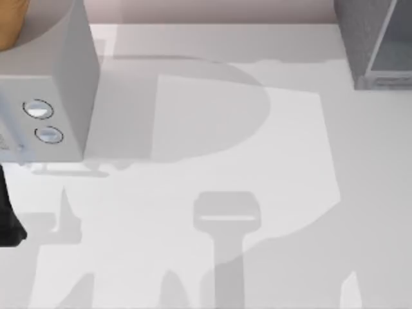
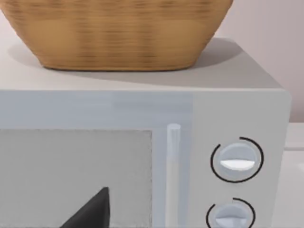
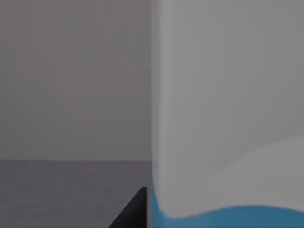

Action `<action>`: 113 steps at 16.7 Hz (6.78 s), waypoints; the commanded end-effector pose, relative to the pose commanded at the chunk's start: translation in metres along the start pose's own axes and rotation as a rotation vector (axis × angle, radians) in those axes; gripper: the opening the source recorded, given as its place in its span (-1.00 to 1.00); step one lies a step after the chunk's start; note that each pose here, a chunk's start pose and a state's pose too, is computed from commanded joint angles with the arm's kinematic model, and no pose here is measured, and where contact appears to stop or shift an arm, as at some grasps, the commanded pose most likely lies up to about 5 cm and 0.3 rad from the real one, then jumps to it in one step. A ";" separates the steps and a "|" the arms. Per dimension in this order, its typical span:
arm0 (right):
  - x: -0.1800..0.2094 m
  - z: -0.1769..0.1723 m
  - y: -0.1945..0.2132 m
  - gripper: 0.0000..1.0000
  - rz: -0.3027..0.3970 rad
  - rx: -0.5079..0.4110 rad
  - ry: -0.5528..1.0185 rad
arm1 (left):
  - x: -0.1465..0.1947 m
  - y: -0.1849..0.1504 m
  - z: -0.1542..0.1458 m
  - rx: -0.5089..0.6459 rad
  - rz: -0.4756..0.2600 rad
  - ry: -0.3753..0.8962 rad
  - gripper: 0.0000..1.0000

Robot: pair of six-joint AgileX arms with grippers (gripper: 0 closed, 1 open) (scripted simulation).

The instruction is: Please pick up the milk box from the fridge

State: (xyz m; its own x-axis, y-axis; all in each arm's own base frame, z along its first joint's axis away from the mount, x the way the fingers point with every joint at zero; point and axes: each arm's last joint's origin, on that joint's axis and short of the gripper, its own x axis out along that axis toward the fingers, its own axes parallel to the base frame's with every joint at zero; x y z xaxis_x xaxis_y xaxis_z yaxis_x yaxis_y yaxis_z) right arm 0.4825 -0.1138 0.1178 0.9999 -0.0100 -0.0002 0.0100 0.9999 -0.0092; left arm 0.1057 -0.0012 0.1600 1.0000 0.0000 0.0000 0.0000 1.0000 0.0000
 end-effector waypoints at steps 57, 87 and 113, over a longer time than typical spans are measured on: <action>-0.241 0.137 0.073 -1.00 0.011 0.002 -0.011 | 0.000 0.000 0.000 0.000 0.000 0.000 1.00; -0.330 0.112 0.110 -1.00 0.265 -0.010 -0.092 | 0.000 0.000 0.000 0.000 0.000 0.000 1.00; -0.128 0.001 0.096 -1.00 0.791 0.009 -0.007 | 0.000 0.000 0.000 0.000 0.000 0.000 1.00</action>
State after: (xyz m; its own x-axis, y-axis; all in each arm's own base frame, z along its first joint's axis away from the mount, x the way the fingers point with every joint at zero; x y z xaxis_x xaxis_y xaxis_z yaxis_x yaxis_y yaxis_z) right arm 0.3559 -0.0170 0.1184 0.7104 0.7038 0.0030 -0.7038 0.7104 -0.0011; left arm 0.1057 -0.0012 0.1600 1.0000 0.0000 0.0000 0.0000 1.0000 0.0000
